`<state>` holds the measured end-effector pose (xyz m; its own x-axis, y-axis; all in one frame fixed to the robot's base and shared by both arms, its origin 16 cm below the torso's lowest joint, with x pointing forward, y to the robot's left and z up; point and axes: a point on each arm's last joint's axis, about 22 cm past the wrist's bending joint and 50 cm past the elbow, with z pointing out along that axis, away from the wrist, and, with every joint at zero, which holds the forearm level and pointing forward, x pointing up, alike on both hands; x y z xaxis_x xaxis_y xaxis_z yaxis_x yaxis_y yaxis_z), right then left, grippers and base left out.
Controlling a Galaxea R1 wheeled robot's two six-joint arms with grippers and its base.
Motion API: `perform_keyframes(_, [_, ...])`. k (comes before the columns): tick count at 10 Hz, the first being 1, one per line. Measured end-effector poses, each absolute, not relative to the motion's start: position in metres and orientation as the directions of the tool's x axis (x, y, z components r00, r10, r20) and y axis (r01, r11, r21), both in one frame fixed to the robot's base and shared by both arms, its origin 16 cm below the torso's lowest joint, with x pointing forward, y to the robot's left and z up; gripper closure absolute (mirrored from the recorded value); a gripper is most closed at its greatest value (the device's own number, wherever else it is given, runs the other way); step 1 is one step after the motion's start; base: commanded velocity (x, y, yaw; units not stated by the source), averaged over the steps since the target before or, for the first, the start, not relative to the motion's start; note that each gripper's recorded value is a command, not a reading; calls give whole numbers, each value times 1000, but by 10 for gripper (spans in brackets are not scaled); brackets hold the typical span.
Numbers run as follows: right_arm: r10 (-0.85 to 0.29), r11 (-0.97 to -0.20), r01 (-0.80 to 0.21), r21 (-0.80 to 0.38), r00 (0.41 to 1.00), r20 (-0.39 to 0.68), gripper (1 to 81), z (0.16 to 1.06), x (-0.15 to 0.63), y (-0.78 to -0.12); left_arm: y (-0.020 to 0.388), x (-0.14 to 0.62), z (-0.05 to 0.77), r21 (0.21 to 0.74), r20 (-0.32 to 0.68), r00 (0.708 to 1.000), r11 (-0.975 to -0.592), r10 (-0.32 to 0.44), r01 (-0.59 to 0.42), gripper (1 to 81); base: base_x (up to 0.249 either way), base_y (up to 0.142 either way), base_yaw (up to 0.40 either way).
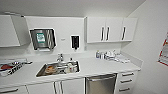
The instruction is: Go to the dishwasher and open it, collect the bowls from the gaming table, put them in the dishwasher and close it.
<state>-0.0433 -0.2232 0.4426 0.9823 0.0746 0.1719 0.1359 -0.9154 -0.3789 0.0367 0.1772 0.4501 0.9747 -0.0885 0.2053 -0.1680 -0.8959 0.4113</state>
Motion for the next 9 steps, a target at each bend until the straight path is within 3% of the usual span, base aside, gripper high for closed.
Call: perform_keyframes(9, [75, -916, 134, -377, 983, 168, 10, 442, -47, -223, 169, 36, 451, 420, 207, 974, -892, -88, -170, 10, 128, 0, 0])
